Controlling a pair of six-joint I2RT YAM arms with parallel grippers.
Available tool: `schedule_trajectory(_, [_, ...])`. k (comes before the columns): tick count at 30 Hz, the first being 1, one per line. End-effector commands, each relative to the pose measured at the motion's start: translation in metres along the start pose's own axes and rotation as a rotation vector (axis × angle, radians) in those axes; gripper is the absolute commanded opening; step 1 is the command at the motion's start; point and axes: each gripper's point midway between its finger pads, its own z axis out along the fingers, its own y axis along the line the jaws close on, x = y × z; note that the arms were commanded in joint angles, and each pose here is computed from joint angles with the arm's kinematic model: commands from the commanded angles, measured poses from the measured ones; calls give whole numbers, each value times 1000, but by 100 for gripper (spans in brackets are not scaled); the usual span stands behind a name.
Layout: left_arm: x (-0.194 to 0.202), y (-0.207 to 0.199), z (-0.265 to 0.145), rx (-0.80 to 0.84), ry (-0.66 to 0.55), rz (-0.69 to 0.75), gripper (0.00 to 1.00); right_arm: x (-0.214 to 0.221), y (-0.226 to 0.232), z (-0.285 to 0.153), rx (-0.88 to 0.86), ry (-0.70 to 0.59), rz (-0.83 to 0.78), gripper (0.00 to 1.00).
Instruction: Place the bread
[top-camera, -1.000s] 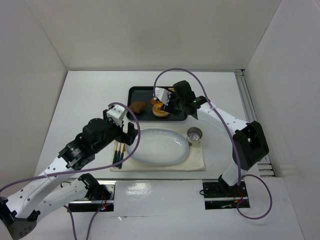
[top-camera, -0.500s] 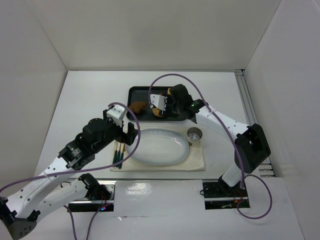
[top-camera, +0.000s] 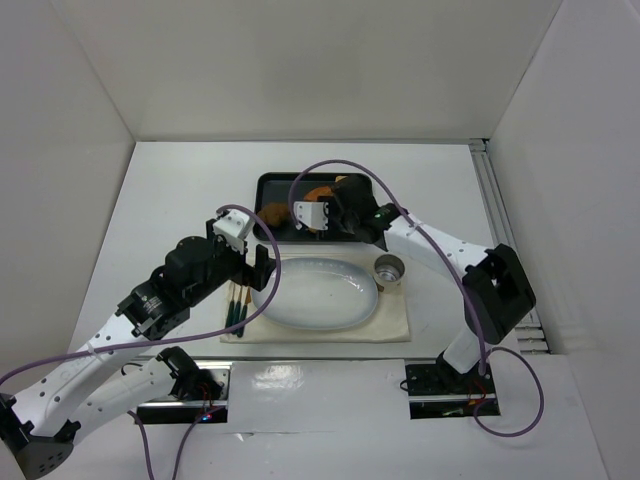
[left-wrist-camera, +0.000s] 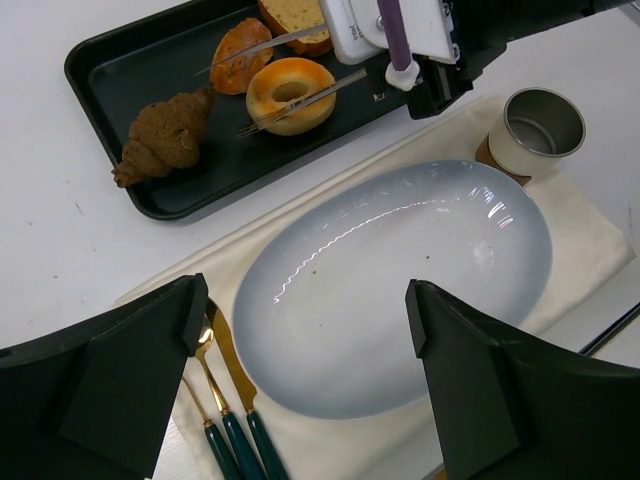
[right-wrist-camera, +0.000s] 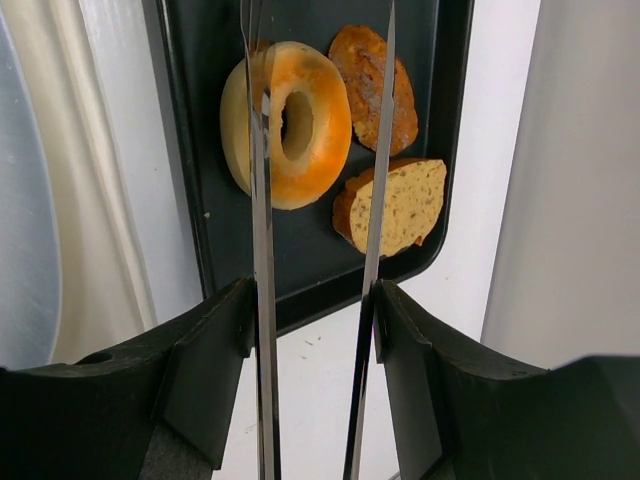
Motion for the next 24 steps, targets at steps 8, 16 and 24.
schedule_trajectory(8, [-14,0,1,4,-56,-5,100,-21,-18,14,100,-48,-109,60])
schedule_trajectory(16, [-14,0,1,4,-56,-5,100,-21,-18,28,112,-53,-129,57])
schedule_trajectory(24, [-14,0,1,4,-56,-5,100,-23,-20,32,131,-63,-137,53])
